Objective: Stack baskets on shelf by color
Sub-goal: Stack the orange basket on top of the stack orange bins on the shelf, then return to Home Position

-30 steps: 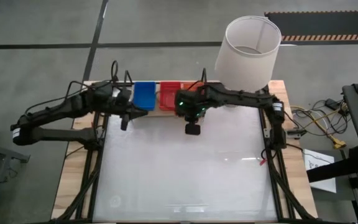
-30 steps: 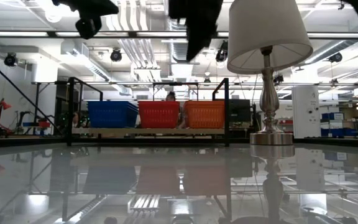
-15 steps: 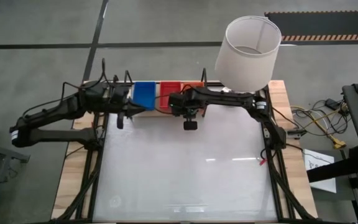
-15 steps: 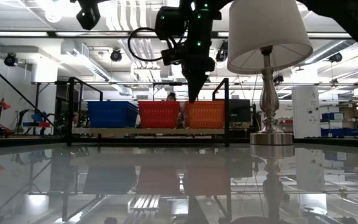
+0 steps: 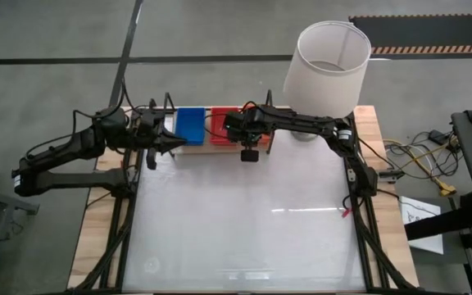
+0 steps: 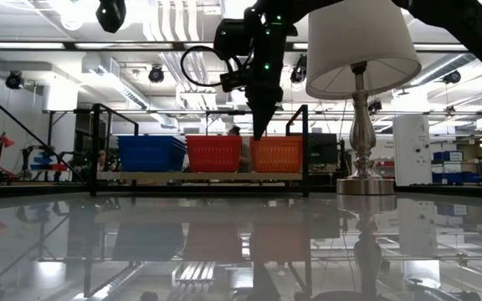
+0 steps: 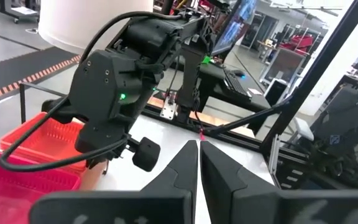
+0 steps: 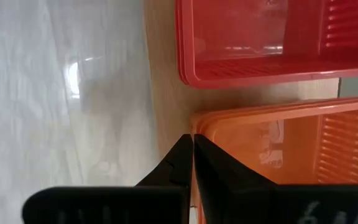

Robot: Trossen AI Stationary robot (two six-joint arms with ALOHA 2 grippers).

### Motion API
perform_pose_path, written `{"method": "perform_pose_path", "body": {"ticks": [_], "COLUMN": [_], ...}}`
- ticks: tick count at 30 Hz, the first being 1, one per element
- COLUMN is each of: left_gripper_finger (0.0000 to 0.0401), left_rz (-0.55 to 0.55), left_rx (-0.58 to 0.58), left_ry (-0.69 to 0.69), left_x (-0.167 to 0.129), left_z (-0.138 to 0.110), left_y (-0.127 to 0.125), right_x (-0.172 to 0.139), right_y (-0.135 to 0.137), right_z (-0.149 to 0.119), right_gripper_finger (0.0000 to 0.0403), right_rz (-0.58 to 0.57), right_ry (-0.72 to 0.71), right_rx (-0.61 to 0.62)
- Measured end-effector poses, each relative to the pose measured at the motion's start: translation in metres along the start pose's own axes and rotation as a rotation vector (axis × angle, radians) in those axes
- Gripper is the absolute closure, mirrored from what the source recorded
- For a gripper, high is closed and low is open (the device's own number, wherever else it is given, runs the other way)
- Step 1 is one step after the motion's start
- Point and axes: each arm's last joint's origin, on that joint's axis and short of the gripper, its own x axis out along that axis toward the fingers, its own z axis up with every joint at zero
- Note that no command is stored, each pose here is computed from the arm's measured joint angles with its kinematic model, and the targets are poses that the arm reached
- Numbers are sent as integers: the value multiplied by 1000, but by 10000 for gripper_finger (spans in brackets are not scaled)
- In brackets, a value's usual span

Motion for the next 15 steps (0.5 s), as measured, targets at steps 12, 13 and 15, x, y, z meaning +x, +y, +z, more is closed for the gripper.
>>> {"method": "perform_pose_path", "body": {"ticks": [12, 13, 15], "left_gripper_finger": [400, 400, 400], "left_rz": [-4, -10, -32], "left_rx": [67, 84, 108], "left_ry": [15, 2, -10], "left_x": [-13, -18, -31], "left_z": [-3, -4, -7], "left_y": [-3, -5, -8], "right_x": [-58, -68, -87], "right_y": [18, 21, 28], "right_z": [2, 1, 0], "right_gripper_finger": [394, 394, 394], "right_rz": [74, 81, 94], "right_ry": [-196, -244, -363], "right_rx": [56, 44, 25]}}
